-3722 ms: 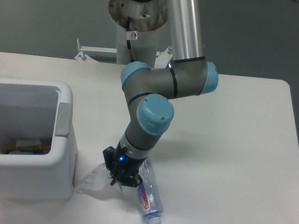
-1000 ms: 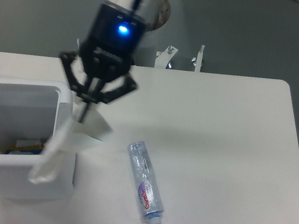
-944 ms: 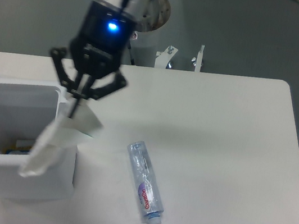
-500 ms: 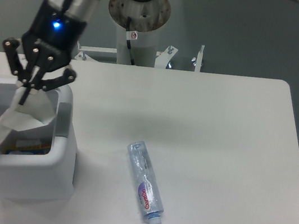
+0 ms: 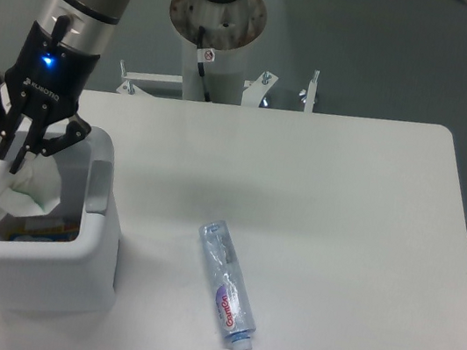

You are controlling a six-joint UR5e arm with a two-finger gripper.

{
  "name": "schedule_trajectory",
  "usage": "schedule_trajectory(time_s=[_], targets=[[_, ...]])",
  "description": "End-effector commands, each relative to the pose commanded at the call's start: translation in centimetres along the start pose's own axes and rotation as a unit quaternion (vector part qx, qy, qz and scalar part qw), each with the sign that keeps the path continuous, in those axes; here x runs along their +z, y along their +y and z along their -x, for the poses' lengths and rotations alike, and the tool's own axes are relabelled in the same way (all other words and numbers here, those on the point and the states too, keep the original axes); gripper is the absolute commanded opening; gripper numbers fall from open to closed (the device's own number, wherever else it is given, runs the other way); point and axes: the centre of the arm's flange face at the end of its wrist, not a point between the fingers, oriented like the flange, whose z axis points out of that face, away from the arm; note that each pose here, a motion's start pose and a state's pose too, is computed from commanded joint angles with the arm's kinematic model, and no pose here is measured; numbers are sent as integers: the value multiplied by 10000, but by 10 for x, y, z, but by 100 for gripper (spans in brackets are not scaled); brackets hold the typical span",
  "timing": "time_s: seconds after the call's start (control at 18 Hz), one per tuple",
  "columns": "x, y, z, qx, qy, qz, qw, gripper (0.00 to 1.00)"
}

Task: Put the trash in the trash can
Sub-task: 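Open the gripper to release the wrapper into the bin, then move the open gripper over the clear water bottle and lower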

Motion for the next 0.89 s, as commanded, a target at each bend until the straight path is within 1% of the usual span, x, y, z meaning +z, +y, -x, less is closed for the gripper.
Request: schedule_trajectory(time_s=[0.11,0.17,0.22,0.33,0.39,0.44,0.56,0.61,0.67,0.89], targets=[[-6,-7,5,-62,-45,-82,9999,100],[-11,-10,14,-134,-107,-121,9998,100],[-17,-11,29,-257,-198,-168,9993,100],[-31,-20,47,-716,-332,-306,9964,100],[-41,-28,57,-894,-504,-391,9940,100],[-46,-32,69,-987,-828,-413,9908,100],[-41,-32,93,-1060,-1658,-223,9802,100],[-37,-32,102,-1065,-1917,-153,9755,100],[-32,-33,111,-1077,-2091,-103,9719,100],[-22,-36,165,-1327,-2440,10,9606,100]])
